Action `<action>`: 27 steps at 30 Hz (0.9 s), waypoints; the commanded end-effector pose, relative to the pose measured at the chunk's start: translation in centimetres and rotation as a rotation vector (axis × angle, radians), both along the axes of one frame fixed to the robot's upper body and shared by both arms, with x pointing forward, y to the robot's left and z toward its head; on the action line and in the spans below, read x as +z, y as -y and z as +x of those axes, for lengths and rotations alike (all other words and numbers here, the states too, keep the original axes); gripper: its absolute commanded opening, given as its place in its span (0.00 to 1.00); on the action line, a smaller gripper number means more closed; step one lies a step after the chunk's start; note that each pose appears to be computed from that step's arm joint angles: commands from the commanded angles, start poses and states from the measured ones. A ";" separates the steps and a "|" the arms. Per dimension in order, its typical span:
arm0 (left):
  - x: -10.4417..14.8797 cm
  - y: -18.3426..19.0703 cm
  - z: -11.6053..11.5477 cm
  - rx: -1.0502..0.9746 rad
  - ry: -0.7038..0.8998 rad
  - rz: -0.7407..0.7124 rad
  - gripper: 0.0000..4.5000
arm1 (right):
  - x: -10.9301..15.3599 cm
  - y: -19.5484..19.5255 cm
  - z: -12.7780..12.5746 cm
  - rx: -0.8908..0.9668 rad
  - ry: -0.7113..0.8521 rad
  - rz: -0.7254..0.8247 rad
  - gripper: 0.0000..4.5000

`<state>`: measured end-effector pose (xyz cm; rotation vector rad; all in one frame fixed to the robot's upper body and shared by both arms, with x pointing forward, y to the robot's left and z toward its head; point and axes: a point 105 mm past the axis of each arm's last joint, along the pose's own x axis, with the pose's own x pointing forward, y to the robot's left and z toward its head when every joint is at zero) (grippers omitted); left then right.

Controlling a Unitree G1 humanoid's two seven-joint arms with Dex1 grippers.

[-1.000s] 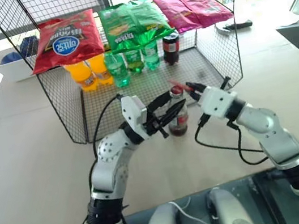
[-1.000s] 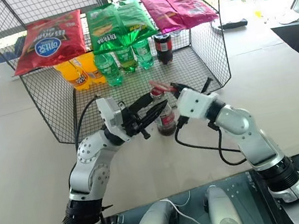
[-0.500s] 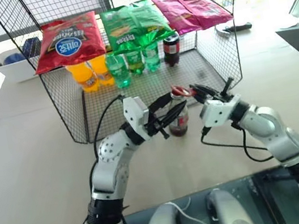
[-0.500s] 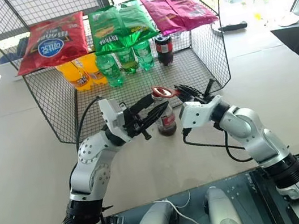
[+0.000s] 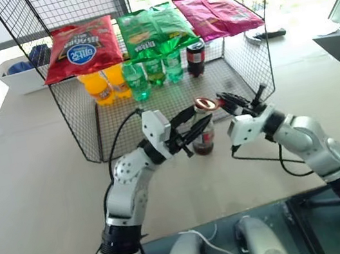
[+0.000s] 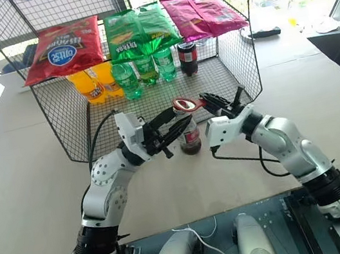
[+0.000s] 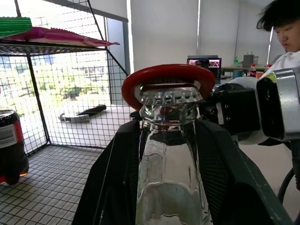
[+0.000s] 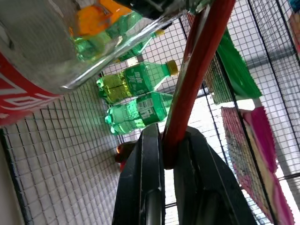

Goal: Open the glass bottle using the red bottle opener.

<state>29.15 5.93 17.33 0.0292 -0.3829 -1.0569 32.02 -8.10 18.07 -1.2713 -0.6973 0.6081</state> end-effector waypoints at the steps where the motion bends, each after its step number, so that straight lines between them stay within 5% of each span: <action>1: -0.7 0.3 0.4 0.016 -0.025 0.023 0.33 | 0.1 0.4 0.4 0.002 0.072 -0.099 0.00; 9: -1.0 0.6 0.3 0.007 -0.038 0.027 0.33 | 4.4 2.3 1.5 -0.046 0.294 -0.118 0.00; 15: -1.1 0.9 0.2 0.000 -0.046 0.027 0.33 | 4.6 2.8 1.7 -0.065 0.334 -0.120 0.00; 21: -1.3 0.7 0.3 0.002 -0.051 0.031 0.33 | 7.7 1.6 -0.7 0.039 0.466 0.054 0.00; 27: -1.6 0.3 0.4 0.015 -0.058 0.041 0.33 | 8.0 0.9 -1.9 0.108 0.461 0.157 0.00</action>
